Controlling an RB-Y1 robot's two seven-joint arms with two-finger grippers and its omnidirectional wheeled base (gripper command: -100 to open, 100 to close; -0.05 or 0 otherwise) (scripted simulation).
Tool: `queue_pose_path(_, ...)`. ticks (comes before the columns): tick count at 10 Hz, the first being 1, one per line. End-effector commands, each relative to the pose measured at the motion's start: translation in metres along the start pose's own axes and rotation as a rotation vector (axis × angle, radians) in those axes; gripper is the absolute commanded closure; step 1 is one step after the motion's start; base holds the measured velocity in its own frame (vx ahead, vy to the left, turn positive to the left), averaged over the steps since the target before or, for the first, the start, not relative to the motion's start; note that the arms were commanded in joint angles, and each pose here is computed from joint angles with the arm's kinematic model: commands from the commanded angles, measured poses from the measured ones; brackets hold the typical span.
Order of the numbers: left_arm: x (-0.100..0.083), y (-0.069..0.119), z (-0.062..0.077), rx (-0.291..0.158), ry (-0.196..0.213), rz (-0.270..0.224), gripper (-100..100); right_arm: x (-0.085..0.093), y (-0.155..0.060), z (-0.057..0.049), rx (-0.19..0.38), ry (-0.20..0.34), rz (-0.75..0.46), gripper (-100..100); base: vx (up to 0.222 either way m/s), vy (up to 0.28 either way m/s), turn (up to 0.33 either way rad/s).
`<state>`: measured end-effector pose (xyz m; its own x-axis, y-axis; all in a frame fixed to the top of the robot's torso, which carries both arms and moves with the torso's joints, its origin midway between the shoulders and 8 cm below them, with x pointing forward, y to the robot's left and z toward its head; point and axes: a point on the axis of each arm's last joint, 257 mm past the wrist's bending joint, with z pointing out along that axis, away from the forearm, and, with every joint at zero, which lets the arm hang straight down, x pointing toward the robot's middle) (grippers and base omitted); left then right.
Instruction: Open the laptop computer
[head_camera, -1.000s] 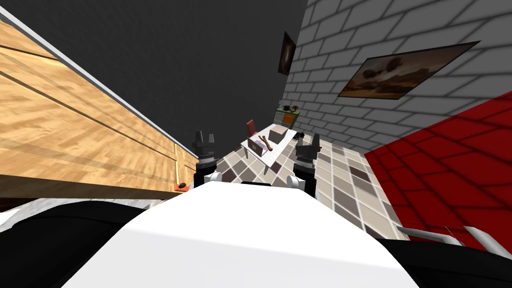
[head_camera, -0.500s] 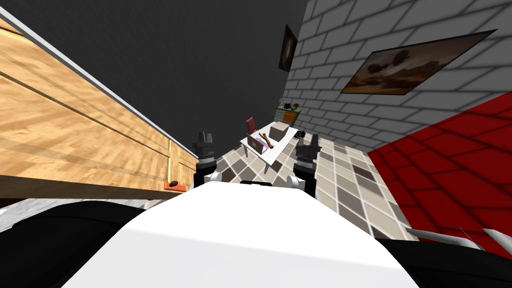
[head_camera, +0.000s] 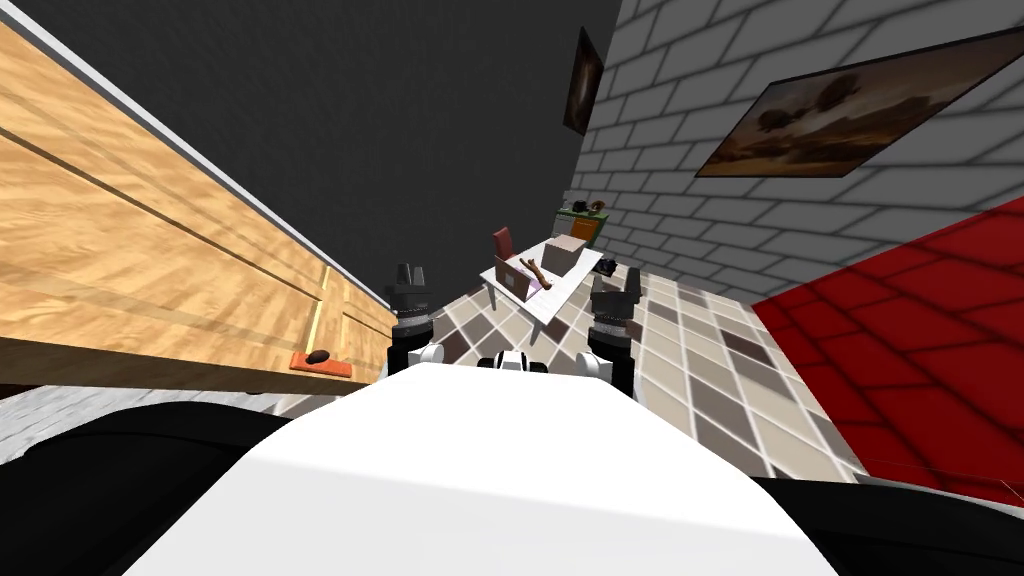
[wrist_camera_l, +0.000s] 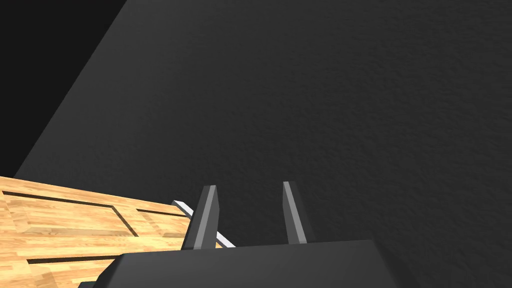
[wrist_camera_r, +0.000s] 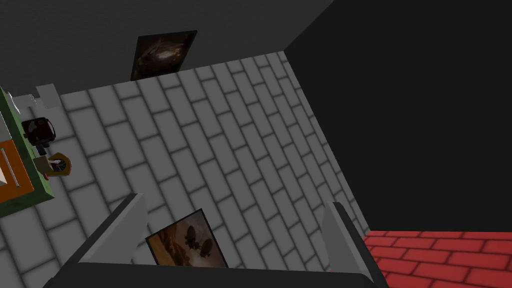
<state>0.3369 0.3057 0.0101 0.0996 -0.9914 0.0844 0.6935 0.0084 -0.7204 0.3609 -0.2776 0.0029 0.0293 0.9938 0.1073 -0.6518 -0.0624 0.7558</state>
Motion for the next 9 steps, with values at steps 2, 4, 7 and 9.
queue_pose_path(2, 0.000, 0.000, 0.000, 0.000, 0.000, 0.000, 0, 0.002, -0.006, -0.006, 0.022, 0.053, 0.072, -100, 0.017, -0.021, 0.169)
queue_pose_path(4, 0.000, 0.000, 0.000, 0.000, 0.000, 0.000, 0, -0.001, -0.010, -0.011, 0.033, 0.055, 0.149, -100, 0.024, -0.027, 0.228)
queue_pose_path(7, 0.000, 0.000, 0.000, 0.000, 0.000, 0.000, 0, -0.009, -0.015, -0.021, 0.042, 0.031, 0.293, -100, 0.028, -0.040, 0.274)
queue_pose_path(9, 0.000, 0.000, 0.000, 0.000, 0.000, 0.000, 0, -0.013, -0.017, -0.024, 0.043, 0.017, 0.357, -100, 0.018, -0.026, 0.155)
